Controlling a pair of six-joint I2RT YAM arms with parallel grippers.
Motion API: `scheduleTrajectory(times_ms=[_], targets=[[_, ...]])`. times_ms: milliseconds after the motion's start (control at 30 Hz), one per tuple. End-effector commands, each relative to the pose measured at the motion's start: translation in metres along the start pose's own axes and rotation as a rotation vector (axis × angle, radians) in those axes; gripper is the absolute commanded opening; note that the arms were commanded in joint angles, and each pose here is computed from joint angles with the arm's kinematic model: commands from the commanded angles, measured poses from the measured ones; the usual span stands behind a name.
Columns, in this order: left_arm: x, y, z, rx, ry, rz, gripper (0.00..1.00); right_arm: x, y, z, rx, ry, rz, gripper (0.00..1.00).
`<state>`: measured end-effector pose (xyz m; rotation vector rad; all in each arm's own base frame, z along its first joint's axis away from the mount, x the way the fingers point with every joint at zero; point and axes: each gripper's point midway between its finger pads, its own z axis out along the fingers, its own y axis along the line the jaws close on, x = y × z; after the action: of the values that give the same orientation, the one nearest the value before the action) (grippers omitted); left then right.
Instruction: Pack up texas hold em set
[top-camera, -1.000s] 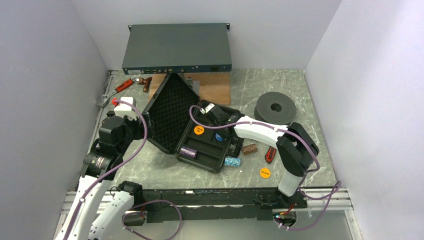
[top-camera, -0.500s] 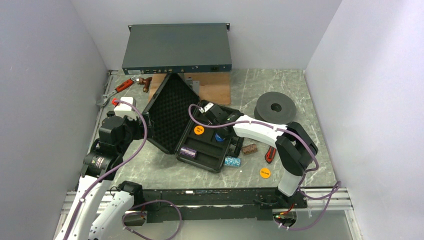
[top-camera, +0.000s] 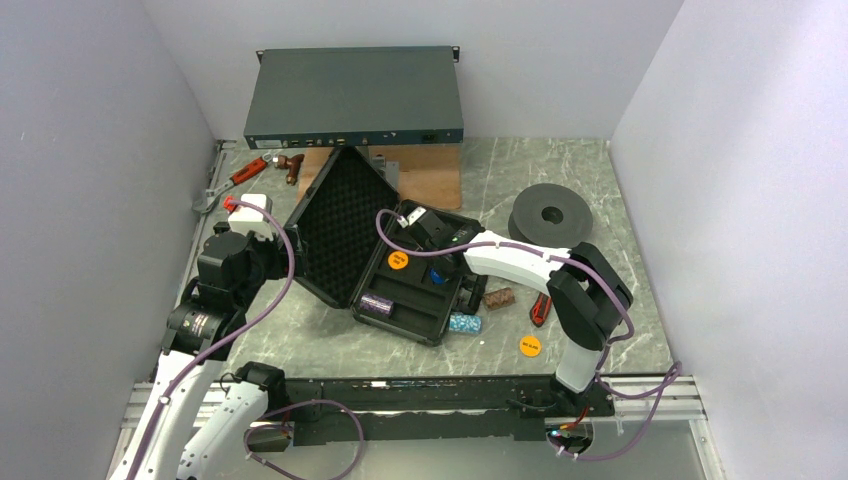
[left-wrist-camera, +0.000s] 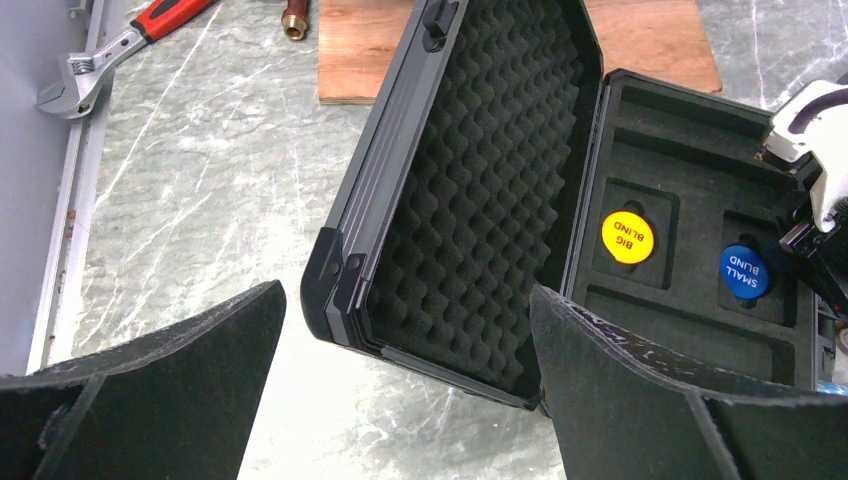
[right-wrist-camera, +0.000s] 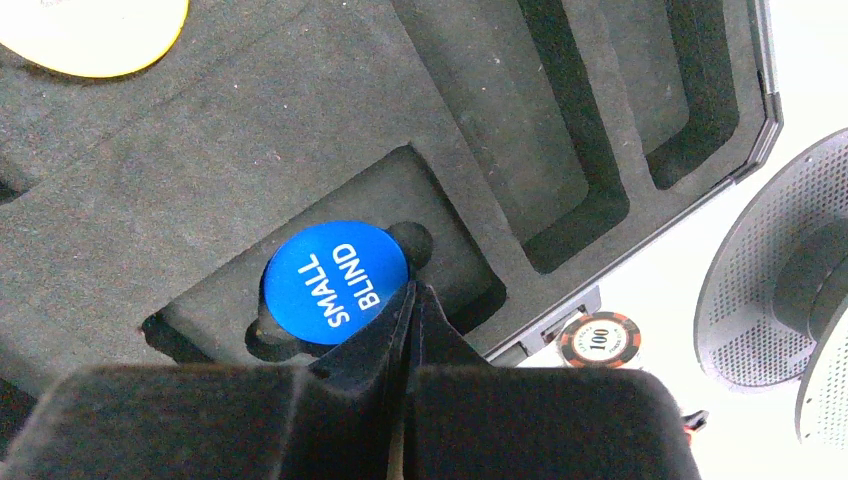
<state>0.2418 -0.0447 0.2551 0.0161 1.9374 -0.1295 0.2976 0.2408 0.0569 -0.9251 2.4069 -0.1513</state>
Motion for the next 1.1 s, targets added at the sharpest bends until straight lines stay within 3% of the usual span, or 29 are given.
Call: scheduleTrajectory(times_ms=[0, 100, 267, 1067], targets=[[-0.008, 0.000, -0.002, -0.002, -0.032, 0.005, 0.99, -0.017, -0.003, -0.012, 0.011, -0.042, 0.037, 0.00], [-0.008, 0.000, -0.002, -0.001, -0.034, 0.004, 0.99, -0.021, -0.004, -0.018, 0.005, -0.059, 0.047, 0.00], [-0.008, 0.000, -0.002, -0.002, -0.033, 0.003, 0.99, -0.030, -0.005, -0.030, -0.017, -0.096, 0.063, 0.10], [-0.008, 0.000, -0.002, 0.000, -0.035, 0.005, 0.99, -0.041, -0.012, -0.071, -0.052, -0.194, 0.158, 0.20]])
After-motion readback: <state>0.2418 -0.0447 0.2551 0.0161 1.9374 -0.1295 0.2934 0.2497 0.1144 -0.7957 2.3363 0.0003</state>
